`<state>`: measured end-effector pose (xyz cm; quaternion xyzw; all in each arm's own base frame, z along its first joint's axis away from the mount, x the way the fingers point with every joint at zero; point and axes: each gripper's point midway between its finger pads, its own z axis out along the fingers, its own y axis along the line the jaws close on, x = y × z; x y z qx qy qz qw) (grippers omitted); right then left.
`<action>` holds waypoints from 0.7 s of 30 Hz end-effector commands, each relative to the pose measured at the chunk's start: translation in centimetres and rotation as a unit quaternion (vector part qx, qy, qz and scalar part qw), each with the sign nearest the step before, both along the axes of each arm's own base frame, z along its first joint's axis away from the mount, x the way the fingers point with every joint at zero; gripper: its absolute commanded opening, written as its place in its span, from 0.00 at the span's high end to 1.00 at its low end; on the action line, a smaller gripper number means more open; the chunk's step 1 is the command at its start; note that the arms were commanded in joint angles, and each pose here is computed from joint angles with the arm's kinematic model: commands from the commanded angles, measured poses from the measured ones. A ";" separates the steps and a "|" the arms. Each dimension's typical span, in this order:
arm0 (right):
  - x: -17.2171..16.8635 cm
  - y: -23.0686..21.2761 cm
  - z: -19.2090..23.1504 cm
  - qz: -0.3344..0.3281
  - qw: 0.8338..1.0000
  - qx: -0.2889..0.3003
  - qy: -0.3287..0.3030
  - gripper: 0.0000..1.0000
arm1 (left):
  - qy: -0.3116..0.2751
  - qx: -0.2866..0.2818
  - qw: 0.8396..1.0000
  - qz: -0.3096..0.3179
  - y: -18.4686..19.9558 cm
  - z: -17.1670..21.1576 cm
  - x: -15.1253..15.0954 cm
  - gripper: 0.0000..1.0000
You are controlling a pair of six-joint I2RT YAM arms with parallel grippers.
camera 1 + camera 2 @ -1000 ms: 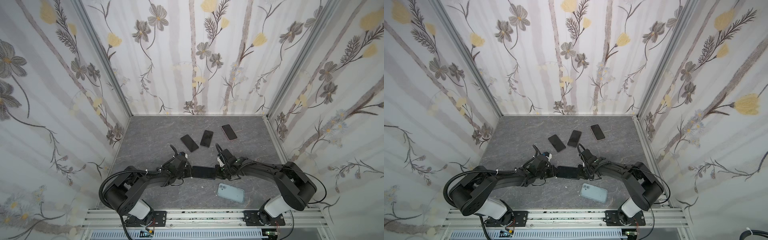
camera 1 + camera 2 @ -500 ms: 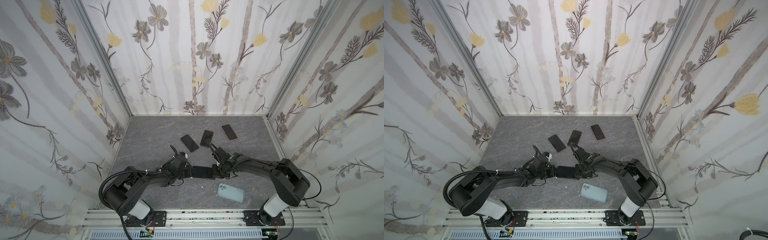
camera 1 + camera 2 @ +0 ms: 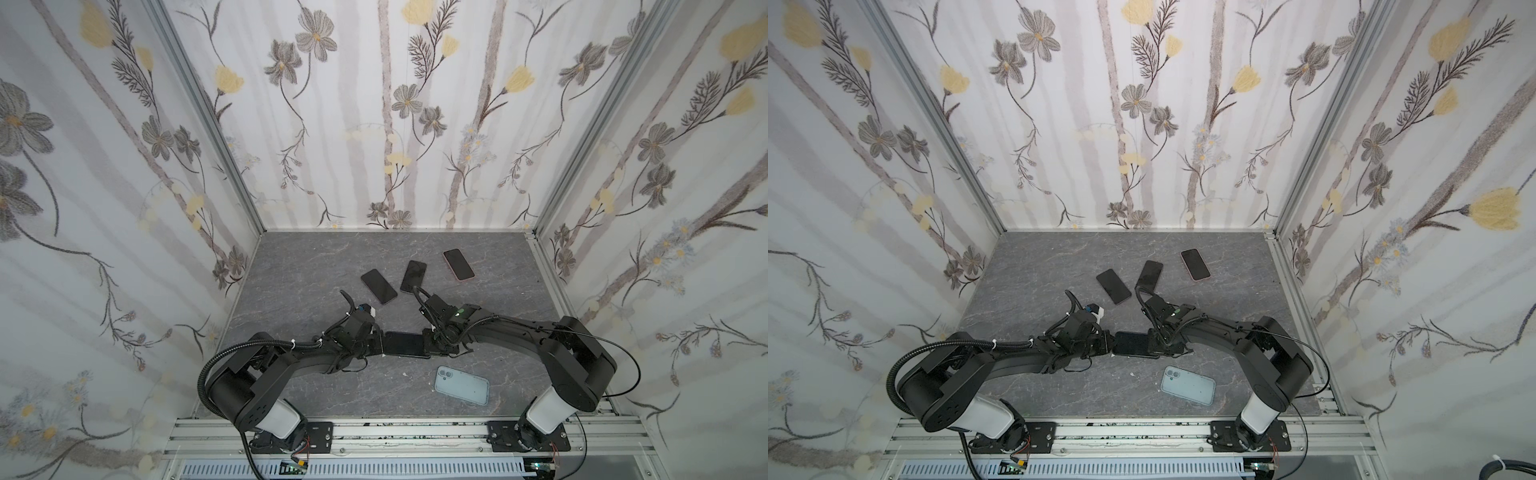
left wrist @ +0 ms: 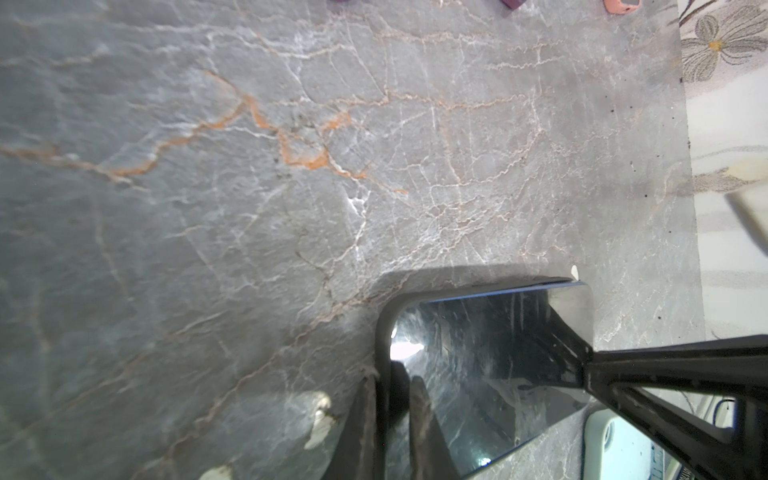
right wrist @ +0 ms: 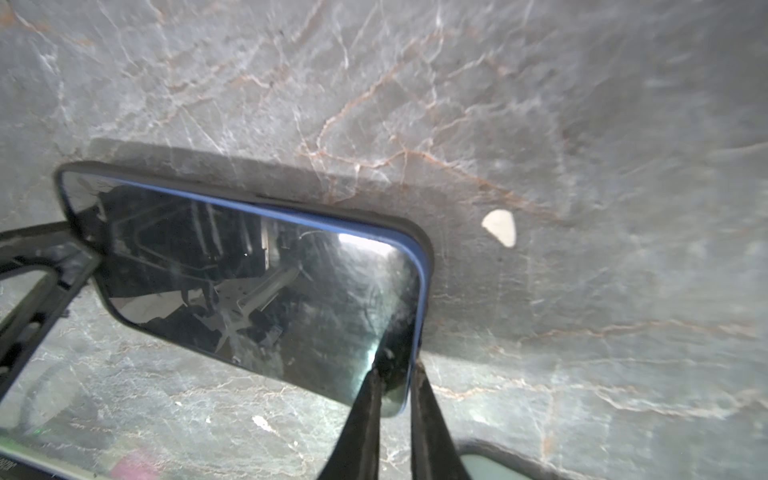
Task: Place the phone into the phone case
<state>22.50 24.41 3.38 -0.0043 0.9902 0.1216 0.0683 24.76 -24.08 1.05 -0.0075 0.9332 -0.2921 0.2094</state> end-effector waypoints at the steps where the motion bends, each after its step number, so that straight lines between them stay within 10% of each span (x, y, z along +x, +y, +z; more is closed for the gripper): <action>1: 0.3 -0.6 0.6 -0.004 1.000 -0.012 -0.011 0.84 | 0.103 0.085 0.991 -0.012 3.2 -4.3 -4.5 0.89; 21: -2.2 -1.7 -4.7 -0.006 0.999 -0.014 0.046 0.96 | 0.104 0.087 0.991 -0.010 3.4 -4.5 -4.6 0.89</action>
